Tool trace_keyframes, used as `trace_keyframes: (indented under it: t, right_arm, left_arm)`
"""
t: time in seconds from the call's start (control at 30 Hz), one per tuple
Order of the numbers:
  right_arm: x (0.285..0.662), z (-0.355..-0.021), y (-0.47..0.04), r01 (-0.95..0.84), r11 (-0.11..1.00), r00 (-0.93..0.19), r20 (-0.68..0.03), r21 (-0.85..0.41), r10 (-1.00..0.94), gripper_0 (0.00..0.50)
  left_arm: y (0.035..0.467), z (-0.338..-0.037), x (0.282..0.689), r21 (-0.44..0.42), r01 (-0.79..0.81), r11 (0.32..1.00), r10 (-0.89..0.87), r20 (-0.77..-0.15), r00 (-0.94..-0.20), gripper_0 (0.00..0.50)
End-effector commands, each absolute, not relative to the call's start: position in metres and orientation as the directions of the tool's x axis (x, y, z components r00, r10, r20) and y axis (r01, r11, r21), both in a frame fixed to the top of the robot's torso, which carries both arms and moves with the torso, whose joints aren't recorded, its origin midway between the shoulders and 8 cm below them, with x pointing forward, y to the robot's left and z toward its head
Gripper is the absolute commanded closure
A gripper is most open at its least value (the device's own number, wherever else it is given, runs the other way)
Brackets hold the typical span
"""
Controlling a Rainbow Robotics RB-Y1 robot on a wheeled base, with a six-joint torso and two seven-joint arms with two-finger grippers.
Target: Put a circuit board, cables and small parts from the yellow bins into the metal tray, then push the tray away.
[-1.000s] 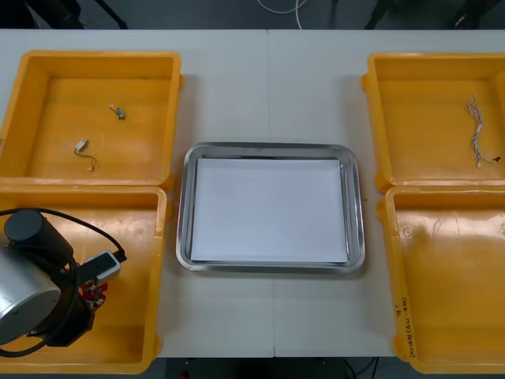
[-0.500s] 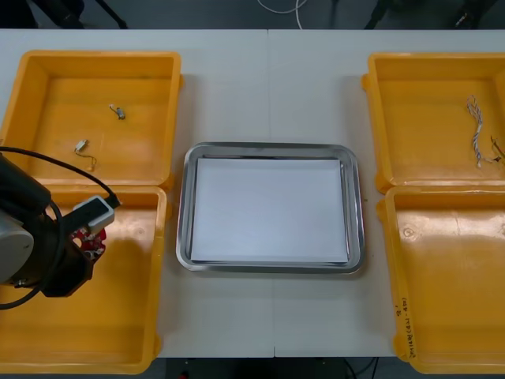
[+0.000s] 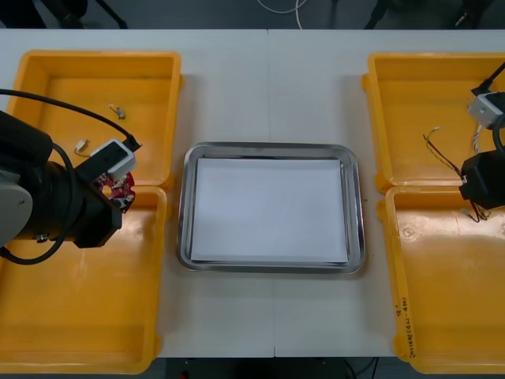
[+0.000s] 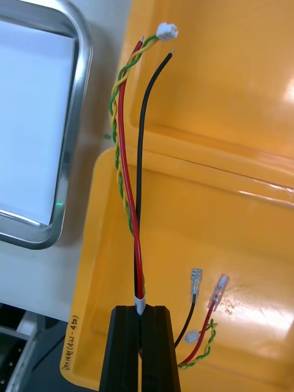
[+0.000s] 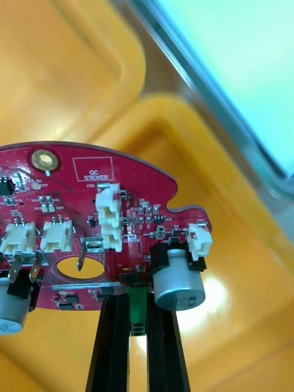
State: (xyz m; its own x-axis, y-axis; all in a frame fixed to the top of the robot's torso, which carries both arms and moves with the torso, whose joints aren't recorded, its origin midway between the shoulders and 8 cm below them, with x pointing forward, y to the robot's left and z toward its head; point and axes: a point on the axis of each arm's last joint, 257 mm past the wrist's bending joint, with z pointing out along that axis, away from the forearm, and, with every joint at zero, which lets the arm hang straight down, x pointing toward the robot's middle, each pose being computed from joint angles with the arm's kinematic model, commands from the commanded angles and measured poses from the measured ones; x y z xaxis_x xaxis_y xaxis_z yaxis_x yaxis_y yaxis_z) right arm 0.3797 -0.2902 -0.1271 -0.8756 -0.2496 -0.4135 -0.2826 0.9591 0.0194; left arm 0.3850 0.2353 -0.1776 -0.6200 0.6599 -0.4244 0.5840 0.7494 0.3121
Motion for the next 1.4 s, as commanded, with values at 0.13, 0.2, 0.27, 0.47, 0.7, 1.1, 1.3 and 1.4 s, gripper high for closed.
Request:
trace_keyframes:
  t: [0.13, 0.2, 0.27, 0.47, 0.7, 1.1, 1.3, 1.4]
  right_arm:
    - [0.386, -0.111, -0.263, -0.436, 0.895, -0.797, -0.424, -0.091, -0.431, 0.500]
    - [0.387, -0.112, -0.259, -0.455, 0.884, -0.786, -0.420, -0.103, -0.453, 0.500]
    - [0.387, -0.113, -0.259, -0.462, 0.880, -0.782, -0.417, -0.112, -0.464, 0.500]
    - [0.387, -0.114, -0.258, -0.492, 0.858, -0.758, -0.412, -0.148, -0.506, 0.500]
    - [0.386, -0.114, -0.261, -0.513, 0.842, -0.746, -0.397, -0.169, -0.535, 0.500]
    - [0.391, -0.122, -0.250, -0.557, 0.793, -0.705, -0.366, -0.245, -0.608, 0.500]
    - [0.391, -0.123, -0.250, -0.559, 0.790, -0.702, -0.362, -0.254, -0.613, 0.500]
    - [0.391, -0.123, -0.251, -0.558, 0.789, -0.703, -0.360, -0.255, -0.613, 0.500]
  left_arm:
    - [0.188, -0.135, 0.411, 0.310, 0.549, 0.777, 0.617, -0.552, -0.561, 0.500]
    - [0.178, -0.139, 0.416, 0.326, 0.551, 0.768, 0.630, -0.539, -0.560, 0.500]
    - [0.170, -0.142, 0.418, 0.333, 0.556, 0.762, 0.639, -0.530, -0.557, 0.500]
    - [0.132, -0.150, 0.413, 0.272, 0.573, 0.773, 0.616, -0.534, -0.578, 0.500]
    - [0.095, -0.169, 0.394, 0.209, 0.605, 0.768, 0.615, -0.503, -0.608, 0.500]
    - [0.077, -0.204, 0.387, 0.215, 0.608, 0.764, 0.638, -0.394, -0.662, 0.500]
    - [0.082, -0.222, 0.386, 0.236, 0.614, 0.753, 0.656, -0.332, -0.678, 0.500]
    - [0.084, -0.229, 0.385, 0.250, 0.618, 0.746, 0.666, -0.306, -0.680, 0.500]
